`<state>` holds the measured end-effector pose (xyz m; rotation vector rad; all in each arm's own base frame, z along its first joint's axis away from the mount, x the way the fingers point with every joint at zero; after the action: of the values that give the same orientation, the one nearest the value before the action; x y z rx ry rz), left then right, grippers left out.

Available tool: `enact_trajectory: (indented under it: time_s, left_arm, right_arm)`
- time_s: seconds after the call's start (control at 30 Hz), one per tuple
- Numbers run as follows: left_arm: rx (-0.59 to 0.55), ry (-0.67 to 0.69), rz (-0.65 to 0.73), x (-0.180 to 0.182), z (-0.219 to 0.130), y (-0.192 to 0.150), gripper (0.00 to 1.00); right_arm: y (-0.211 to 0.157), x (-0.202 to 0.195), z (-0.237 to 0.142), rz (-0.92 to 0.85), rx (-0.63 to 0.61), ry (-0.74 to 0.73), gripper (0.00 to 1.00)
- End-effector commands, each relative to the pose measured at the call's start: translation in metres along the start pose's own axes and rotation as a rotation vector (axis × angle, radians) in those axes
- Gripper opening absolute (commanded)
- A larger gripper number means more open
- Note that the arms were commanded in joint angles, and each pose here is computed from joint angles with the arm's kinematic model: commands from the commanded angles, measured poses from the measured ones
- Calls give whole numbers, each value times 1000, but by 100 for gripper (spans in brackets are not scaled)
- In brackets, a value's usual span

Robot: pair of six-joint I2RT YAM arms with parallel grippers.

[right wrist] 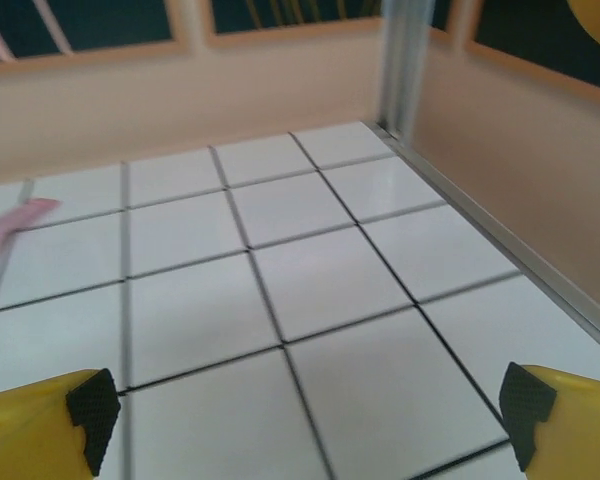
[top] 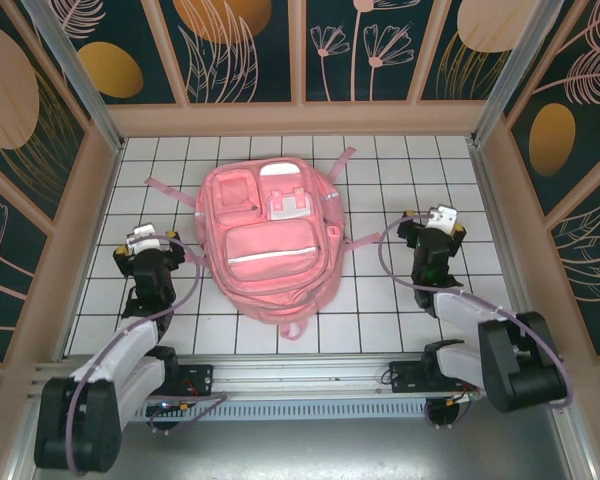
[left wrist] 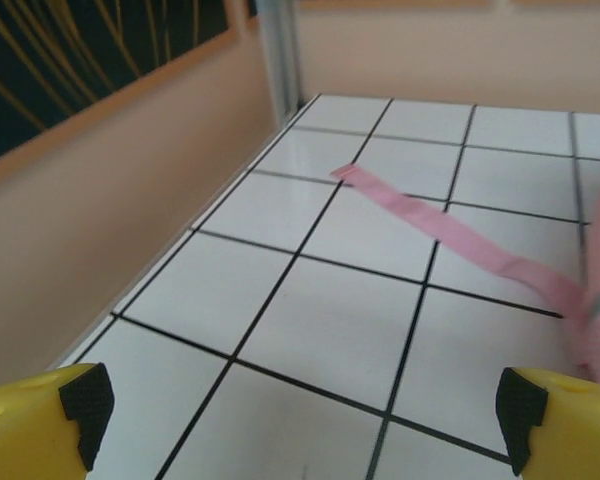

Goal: Pack books, pencil case, and school supplies into a backpack

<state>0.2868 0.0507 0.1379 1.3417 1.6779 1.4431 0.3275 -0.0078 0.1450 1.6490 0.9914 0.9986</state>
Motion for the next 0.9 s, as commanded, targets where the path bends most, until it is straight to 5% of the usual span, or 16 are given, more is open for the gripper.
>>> enact_trajectory:
  time_s: [0.0,0.23,0.4,0.47,0.87]
  left_arm:
    - [-75,-63,-97,-7,12,9,99]
    - [-252,-149,-134,-21,27,37,99]
    - [-343,-229,-153,-35,27,30,99]
    - [-252,-349,-55,-61,40,28,99]
    - [-223,-316,-66,-59,48,26,99]
  right_arm:
    - [10,-14,1,130,-120,27,99]
    - [9,-19,3,76,-195,129,99]
    - [-7,-21,19,100,-121,188,99]
    - [-9,-12,31,68,-75,193,99]
    - [-11,-5,32,39,-60,211,99]
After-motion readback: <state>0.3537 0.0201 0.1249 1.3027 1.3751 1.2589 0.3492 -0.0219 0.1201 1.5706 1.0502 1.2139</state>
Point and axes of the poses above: each hand's point on the last joint's axis, 136 mm out from that joint toward the fingers, its own z axis out along the fingers, its own x axis along the line the jaws close on, y = z × x, the point moved 2 cm from there along -z, back along the fingers, and after that the axes turned 8 degrees about z, right-handed, at the moved point
